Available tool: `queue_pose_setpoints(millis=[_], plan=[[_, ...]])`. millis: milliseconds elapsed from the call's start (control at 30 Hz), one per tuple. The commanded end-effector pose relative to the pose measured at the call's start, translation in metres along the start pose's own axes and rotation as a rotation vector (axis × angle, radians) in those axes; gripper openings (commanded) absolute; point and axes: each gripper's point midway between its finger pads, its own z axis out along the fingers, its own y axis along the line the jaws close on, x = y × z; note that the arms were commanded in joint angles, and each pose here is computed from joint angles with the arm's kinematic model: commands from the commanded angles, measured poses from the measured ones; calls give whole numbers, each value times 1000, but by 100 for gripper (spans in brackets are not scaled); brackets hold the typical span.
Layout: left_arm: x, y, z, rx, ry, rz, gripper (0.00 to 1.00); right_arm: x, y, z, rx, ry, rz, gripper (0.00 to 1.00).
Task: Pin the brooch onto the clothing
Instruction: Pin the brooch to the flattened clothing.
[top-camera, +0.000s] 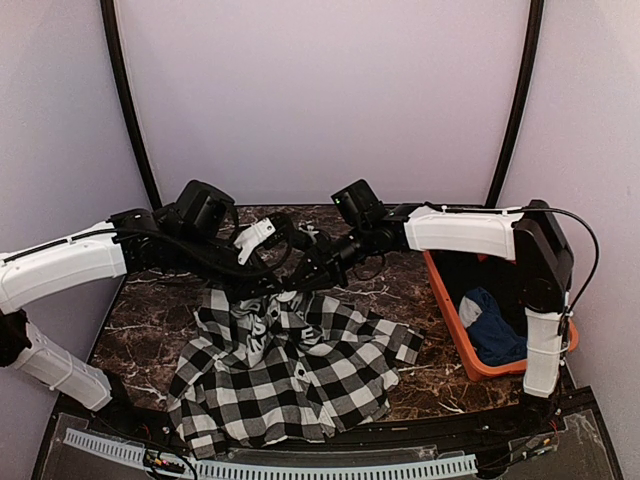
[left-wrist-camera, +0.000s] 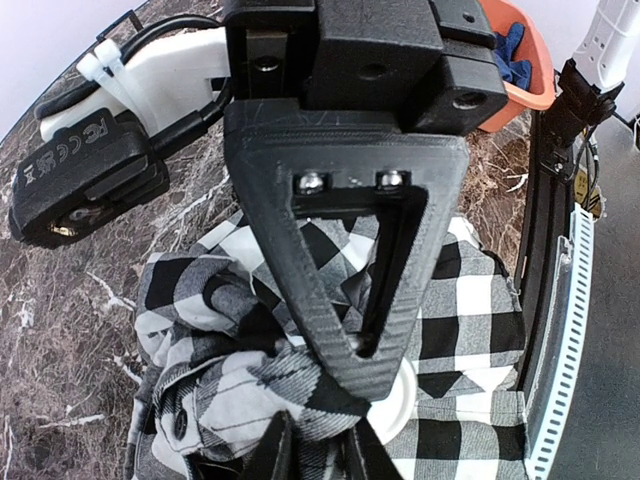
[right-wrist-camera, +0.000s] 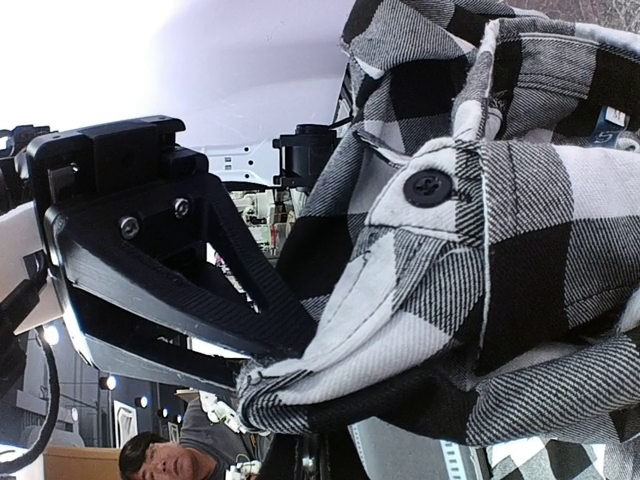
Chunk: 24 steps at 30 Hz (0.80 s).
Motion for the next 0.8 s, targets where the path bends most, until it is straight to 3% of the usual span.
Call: queue_pose_setpoints(millis=[0, 433, 767], plan=[[44, -19, 26, 75, 173, -7, 19, 1, 70, 0, -135, 22, -327, 0], [56, -25, 36, 50, 251, 41, 17, 2, 90, -5, -199, 24, -339, 0], [48, -27, 34, 40, 225, 54, 13, -15, 81, -21, -196, -100, -229, 0]])
